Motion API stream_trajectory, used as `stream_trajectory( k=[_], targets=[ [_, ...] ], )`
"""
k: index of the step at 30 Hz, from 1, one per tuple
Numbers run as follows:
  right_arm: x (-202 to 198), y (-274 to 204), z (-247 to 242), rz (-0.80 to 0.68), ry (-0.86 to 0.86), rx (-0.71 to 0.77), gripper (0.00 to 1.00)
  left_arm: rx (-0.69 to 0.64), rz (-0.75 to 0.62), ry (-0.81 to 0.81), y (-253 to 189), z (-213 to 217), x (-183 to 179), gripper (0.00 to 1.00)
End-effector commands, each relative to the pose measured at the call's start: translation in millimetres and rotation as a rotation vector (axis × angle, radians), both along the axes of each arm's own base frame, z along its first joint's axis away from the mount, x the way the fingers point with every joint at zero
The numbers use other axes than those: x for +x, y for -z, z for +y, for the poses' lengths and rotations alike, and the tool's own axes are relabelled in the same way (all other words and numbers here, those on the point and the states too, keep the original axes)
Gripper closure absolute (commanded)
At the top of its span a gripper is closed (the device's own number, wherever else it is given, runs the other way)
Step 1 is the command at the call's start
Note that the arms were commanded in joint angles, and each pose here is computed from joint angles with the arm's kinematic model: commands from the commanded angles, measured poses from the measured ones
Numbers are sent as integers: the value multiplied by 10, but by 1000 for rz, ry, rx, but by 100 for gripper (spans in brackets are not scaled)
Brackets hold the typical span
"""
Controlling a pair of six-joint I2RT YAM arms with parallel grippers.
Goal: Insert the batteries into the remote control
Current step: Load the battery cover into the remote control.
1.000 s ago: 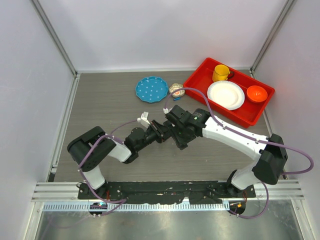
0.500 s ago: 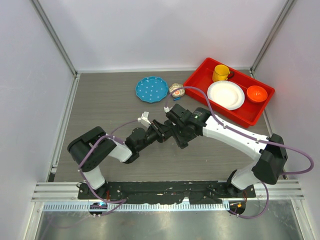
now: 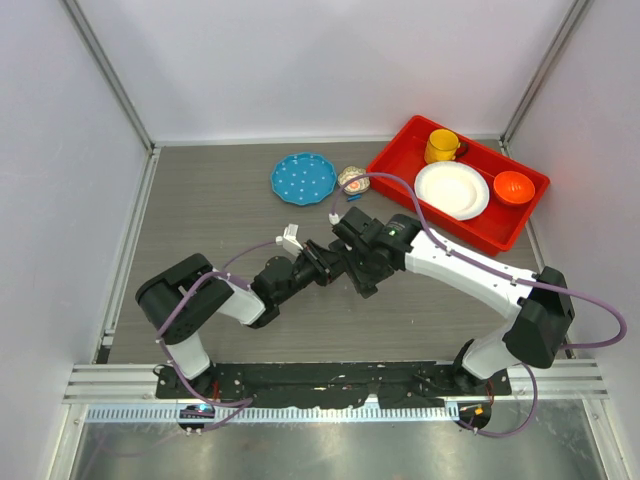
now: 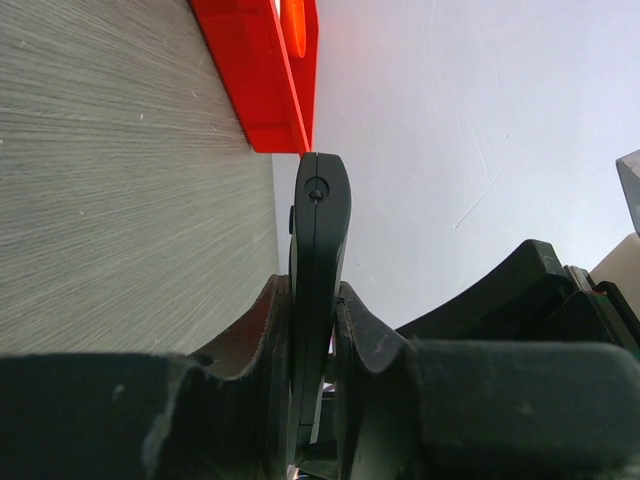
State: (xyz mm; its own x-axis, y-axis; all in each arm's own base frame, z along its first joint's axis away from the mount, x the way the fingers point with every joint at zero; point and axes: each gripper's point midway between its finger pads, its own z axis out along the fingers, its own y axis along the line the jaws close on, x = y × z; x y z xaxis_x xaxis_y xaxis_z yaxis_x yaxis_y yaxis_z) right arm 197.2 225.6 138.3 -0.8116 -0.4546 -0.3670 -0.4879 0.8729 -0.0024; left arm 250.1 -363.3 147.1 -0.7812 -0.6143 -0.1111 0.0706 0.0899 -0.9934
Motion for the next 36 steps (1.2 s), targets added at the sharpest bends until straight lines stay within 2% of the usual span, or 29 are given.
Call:
stream_trajectory(
  k=[1,15,23,30,36],
  targets=[
    [716,-352,248,-275,138,164,93,-276,-211,263,-904,-244,-644,100],
    [965,-599,285,-355,200,247,93,-275,-209,326,-872,-431,-829,100],
    [834,-544,244,-326,173,264,92,-253,-212,306,-831,-421,-792,100],
    [713,-540,203,-302,158,277,85,-236,-211,296,-803,-428,-760,100],
    [657,-558,184,-292,152,286,85,-222,-212,285,-787,-427,-737,100]
  ],
)
